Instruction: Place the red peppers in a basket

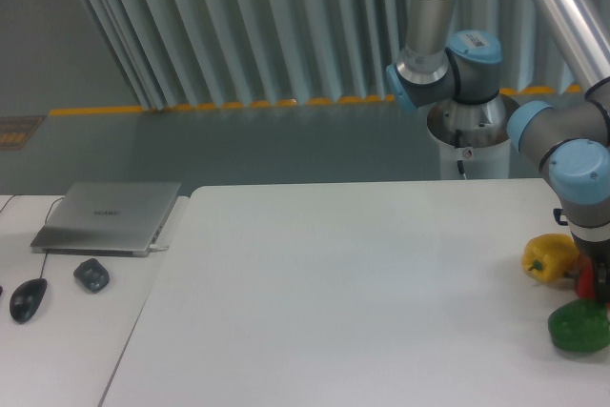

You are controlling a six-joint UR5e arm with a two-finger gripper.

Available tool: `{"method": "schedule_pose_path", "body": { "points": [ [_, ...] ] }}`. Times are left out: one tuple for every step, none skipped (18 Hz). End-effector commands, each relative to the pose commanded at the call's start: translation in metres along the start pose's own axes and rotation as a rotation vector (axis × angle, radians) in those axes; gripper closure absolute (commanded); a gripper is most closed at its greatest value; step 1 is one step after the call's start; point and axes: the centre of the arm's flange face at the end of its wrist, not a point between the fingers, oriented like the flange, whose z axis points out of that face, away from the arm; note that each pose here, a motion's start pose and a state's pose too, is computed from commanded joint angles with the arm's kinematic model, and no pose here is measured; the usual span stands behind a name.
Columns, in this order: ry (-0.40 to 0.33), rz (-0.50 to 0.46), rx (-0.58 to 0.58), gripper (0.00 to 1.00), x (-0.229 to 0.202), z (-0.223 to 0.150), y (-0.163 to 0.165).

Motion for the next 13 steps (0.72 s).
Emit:
{"method": "schedule_pose_path", "body": {
  "points": [
    [-0.001, 0.0, -0.001, 0.07, 0.0, -0.001, 0.0],
    [-0.004, 0.0, -0.001, 0.07, 0.0, -0.002, 0.001],
    [-0.009, -0.003, -0.001, 0.07, 0.0, -0.004, 0.002],
    [-0.016, -0.004, -0.005, 0.07, -0.001, -0.009, 0.003],
    [-0.02, -0.006, -0.006, 0.06, -0.001, -0.011, 0.003],
    [-0.022, -0.006, -0.004, 0.06, -0.002, -0.012, 0.001],
    [-0.03, -0.01, 0.002, 0.06, -0.002, -0.013, 0.001],
    [-0.04, -0.013, 0.013, 0.06, -0.003, -0.015, 0.0],
    [-0.058, -0.019, 0.026, 0.06, -0.005, -0.018, 0.0],
    [-0.066, -0.024, 0.028, 0.06, -0.006, -0.021, 0.002],
    [-0.068, -0.024, 0.029, 0.06, -0.007, -0.021, 0.002],
    [-0.068, -0.026, 0.029, 0.06, -0.007, -0.021, 0.002],
    [-0.068, -0.026, 0.029, 0.06, -0.008, -0.021, 0.002]
  ]
}}
